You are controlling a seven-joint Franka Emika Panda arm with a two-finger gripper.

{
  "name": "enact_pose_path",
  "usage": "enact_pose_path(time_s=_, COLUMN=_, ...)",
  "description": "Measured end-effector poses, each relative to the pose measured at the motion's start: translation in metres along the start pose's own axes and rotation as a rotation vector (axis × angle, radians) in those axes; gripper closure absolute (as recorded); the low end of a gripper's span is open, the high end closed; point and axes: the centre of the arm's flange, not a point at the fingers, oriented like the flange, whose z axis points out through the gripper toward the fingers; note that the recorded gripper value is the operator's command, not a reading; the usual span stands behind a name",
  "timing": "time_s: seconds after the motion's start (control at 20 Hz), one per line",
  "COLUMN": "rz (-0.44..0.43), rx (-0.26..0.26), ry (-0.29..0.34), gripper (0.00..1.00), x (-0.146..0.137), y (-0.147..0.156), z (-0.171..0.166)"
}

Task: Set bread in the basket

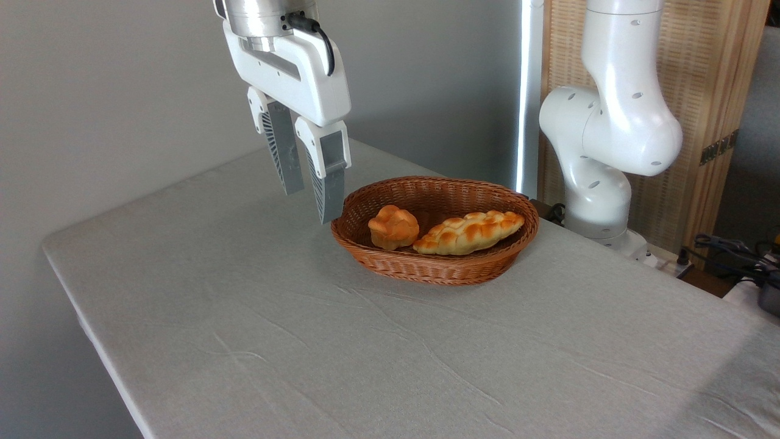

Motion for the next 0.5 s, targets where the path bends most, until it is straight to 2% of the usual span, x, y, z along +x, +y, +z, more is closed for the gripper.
enact_pose_path(time_s=0.5, rz=0.003, rx=0.009, ry=-0.013, gripper=0.00, x=0.0004, y=-0.0007, z=0.0015)
